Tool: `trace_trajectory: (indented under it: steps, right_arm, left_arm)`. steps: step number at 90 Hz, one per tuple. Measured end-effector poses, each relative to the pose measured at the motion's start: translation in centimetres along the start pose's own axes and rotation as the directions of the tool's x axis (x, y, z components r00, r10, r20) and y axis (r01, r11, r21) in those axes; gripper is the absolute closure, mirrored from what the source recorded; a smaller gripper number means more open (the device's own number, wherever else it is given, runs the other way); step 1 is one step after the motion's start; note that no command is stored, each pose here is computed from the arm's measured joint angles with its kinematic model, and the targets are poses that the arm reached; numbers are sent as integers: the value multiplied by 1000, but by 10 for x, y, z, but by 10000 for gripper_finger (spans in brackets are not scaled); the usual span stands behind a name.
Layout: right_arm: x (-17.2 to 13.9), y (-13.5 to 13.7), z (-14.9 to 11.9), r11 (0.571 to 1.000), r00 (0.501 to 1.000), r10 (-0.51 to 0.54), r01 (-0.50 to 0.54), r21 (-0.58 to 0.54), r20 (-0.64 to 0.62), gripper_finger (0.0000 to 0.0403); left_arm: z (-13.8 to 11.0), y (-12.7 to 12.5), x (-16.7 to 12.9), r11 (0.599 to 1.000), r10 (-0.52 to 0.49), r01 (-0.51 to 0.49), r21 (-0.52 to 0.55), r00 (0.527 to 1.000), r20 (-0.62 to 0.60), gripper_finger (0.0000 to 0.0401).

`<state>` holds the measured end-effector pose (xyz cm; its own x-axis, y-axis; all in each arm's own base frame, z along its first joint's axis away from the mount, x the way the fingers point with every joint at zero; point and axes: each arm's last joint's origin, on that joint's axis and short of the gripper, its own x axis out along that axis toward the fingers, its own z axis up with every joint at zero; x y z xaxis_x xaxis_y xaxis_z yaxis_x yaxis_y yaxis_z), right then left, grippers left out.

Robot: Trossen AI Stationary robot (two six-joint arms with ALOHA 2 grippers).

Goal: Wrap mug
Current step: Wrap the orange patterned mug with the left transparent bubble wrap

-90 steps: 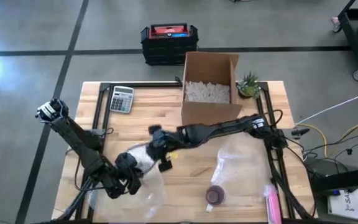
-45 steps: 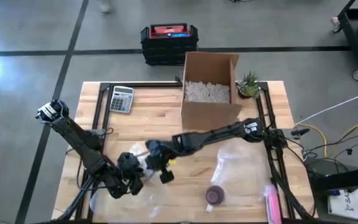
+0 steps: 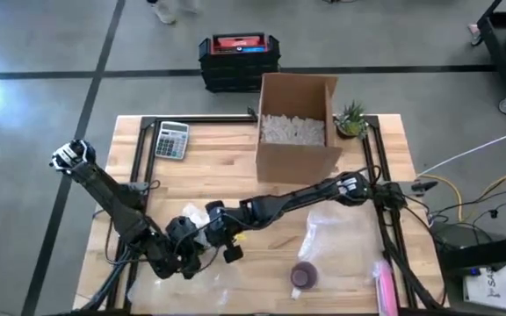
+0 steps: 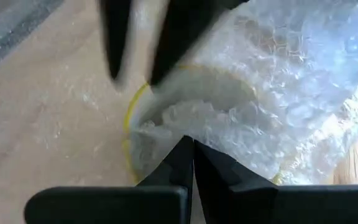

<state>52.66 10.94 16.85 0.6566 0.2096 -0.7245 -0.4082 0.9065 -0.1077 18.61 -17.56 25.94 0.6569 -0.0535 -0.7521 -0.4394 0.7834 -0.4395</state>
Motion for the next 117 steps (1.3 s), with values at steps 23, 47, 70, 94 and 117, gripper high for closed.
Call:
trace_trajectory:
  steps: [23, 47, 70, 94, 117]
  right_arm:
    - [-2, 0, 1, 1000, 1000, -1, 1, -2, 6, 403]
    - [-2, 0, 1, 1000, 1000, 0, 1, -12, 7, 403]
    - [-2, 0, 1, 1000, 1000, 1, -1, -16, 8, 403]
    - [-2, -1, 2, 1000, 1000, -4, 5, -30, 17, 403]
    - [-48, -4, 28, 999, 998, 14, -17, -48, -58, 403]
  left_arm:
    - [-1, 0, -41, 988, 152, -147, 40, 966, -210, 375]
    - [-32, 46, -22, 898, 426, -439, 15, 863, -272, 381]
    - [-25, 29, 1, 984, 172, -176, 15, 977, 129, 382]
    - [-23, 22, 41, 989, 125, -136, 65, 981, 151, 382]
    - [-26, 25, 58, 983, 170, -174, 49, 982, 79, 382]
